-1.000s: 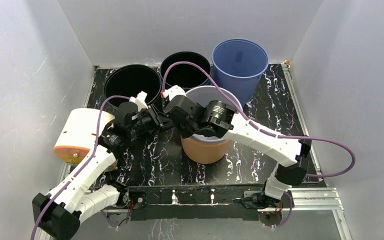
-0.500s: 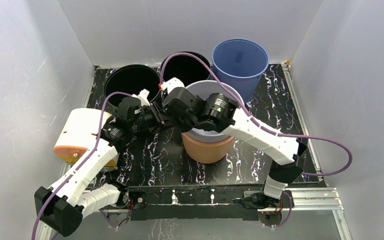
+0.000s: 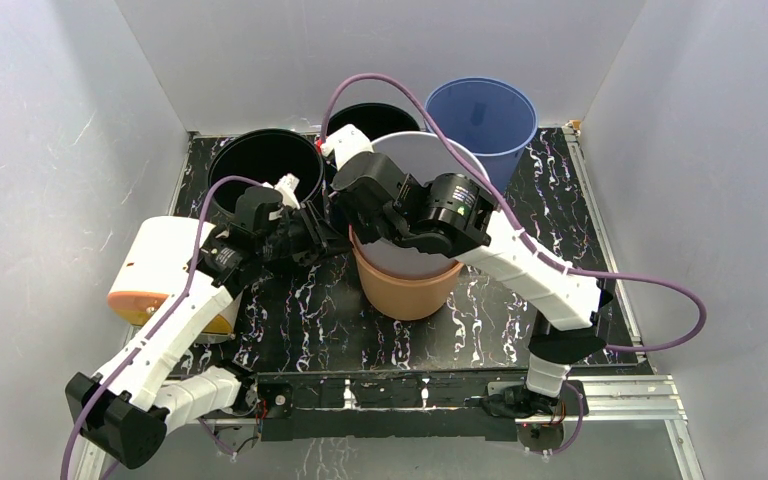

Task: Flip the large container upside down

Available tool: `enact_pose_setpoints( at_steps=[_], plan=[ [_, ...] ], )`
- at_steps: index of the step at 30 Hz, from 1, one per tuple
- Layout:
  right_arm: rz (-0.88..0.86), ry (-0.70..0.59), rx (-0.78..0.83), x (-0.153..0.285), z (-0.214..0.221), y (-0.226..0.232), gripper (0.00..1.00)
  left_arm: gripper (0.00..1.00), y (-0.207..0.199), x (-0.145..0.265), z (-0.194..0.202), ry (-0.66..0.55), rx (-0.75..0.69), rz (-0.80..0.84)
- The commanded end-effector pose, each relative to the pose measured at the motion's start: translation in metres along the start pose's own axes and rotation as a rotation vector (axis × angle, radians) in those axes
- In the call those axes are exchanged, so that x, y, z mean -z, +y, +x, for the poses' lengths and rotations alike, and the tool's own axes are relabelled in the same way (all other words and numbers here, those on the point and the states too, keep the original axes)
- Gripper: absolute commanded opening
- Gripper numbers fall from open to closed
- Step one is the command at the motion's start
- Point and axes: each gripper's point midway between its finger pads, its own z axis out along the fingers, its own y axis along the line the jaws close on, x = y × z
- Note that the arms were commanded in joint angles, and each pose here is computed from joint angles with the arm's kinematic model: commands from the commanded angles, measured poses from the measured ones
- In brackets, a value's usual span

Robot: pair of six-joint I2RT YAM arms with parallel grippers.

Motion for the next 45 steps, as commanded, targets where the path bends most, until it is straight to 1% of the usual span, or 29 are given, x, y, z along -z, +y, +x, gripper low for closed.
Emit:
enact_pose_setpoints(
  at_steps=[1, 5, 11, 19, 24, 28, 32, 34, 37, 42, 45],
  plan=[
    [0.007, -0.297, -0.088, 0.044, -0.074, -0.016, 0.00, 0.24, -0.005, 0.012, -0.004, -0.020, -0.049, -0.015],
    [-0.002, -0.359, -0.112, 0.062, -0.087, -0.023, 0.00, 0.24, -0.006, 0.015, -0.005, -0.031, -0.050, -0.017],
    [0.021, -0.411, -0.119, 0.076, -0.097, -0.034, 0.00, 0.26, -0.008, 0.024, -0.009, -0.051, -0.075, -0.036],
    [0.006, -0.568, -0.177, 0.118, -0.130, -0.050, 0.00, 0.32, -0.024, 0.039, -0.020, -0.084, -0.151, -0.032],
    [0.040, -0.639, -0.211, 0.139, -0.141, -0.066, 0.00, 0.37, -0.032, 0.050, -0.028, -0.119, -0.201, -0.035],
    [0.070, -0.713, -0.275, 0.164, -0.147, -0.085, 0.00, 0.43, -0.044, 0.058, -0.034, -0.143, -0.239, -0.006],
    [0.102, -0.808, -0.366, 0.197, -0.150, -0.110, 0.00, 0.48, -0.057, 0.061, -0.037, -0.144, -0.281, 0.039],
    [0.115, -0.851, -0.409, 0.212, -0.149, -0.122, 0.00, 0.50, -0.062, 0.059, -0.037, -0.133, -0.300, 0.056],
    [0.187, -0.894, -0.467, 0.232, -0.144, -0.147, 0.00, 0.50, -0.073, 0.050, -0.037, -0.087, -0.327, 0.083],
    [0.359, -0.889, -0.532, 0.249, -0.125, -0.184, 0.00, 0.52, -0.090, 0.043, -0.032, -0.054, -0.384, 0.113],
    [0.445, -0.897, -0.572, 0.262, -0.114, -0.203, 0.00, 0.52, -0.100, 0.031, -0.020, -0.012, -0.431, 0.124]
  ],
)
